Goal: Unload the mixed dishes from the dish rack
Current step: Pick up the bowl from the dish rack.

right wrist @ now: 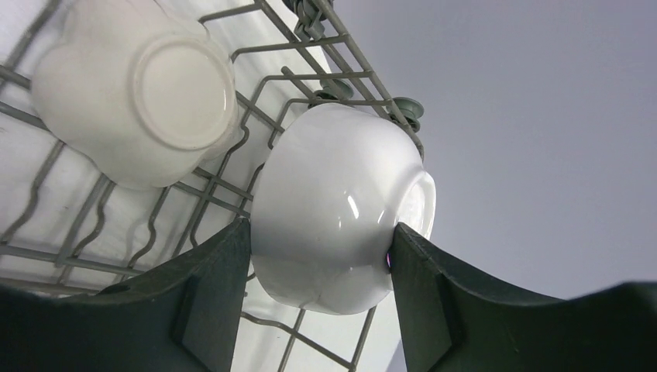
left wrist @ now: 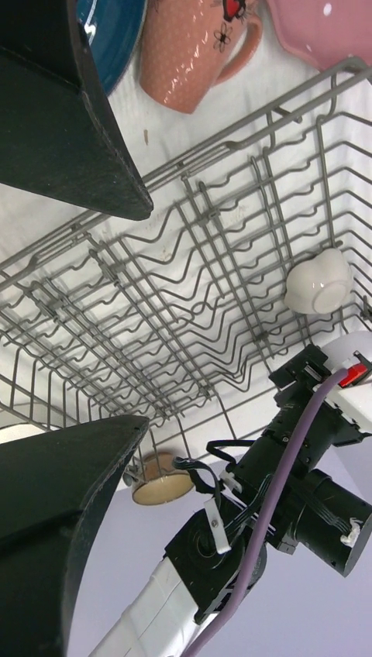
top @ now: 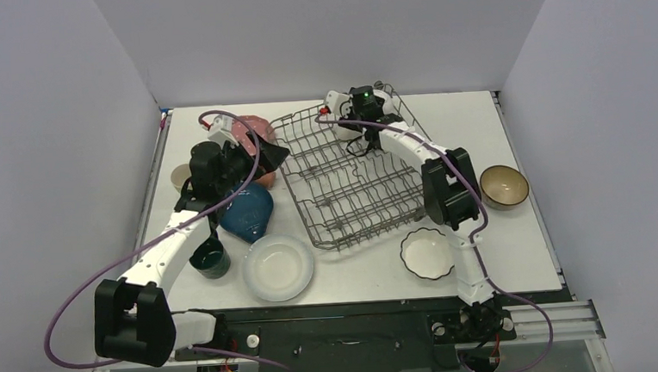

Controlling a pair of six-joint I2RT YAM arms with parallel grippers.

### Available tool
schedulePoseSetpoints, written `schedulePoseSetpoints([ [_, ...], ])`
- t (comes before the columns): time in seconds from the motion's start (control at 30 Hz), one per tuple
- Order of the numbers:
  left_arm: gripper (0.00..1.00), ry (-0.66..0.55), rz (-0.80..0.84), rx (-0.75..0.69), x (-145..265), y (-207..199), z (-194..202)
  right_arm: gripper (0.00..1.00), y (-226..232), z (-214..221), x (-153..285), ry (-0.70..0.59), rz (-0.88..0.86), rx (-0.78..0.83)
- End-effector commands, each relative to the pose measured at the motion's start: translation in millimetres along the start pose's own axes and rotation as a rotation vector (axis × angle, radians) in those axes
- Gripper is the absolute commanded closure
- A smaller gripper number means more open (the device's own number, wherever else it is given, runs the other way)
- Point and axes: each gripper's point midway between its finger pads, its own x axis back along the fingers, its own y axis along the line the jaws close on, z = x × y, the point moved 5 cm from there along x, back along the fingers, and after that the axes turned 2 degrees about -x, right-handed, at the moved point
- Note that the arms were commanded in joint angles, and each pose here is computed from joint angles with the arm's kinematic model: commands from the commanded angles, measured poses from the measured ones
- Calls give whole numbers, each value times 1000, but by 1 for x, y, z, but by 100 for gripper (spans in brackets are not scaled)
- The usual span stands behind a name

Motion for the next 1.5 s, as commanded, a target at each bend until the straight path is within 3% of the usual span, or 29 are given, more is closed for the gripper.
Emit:
schedulePoseSetpoints([
  [0.0,4,-37,106,44,-9,-16,-11,64,-39,-18,35,-90,13,-163],
  [0.37,4,12,261,171,-55,-53,11,65,-46,-34,86,-297,-264,-657],
  [0.53,4,53,312,107,-75,-70,43,65,-46,-32,100,-352,-364,-913],
  [0.8,4,12,372,-140,-110,-90,83,65,-38,-29,115,-409,-531,-1273],
  [1.23,0,-37,303,-278,-159,-98,105,66,-12,-28,139,-460,-769,-1609],
  [1.47,24,-10,200,-361,-177,-88,106,66,-9,-30,148,-489,-826,-1666],
])
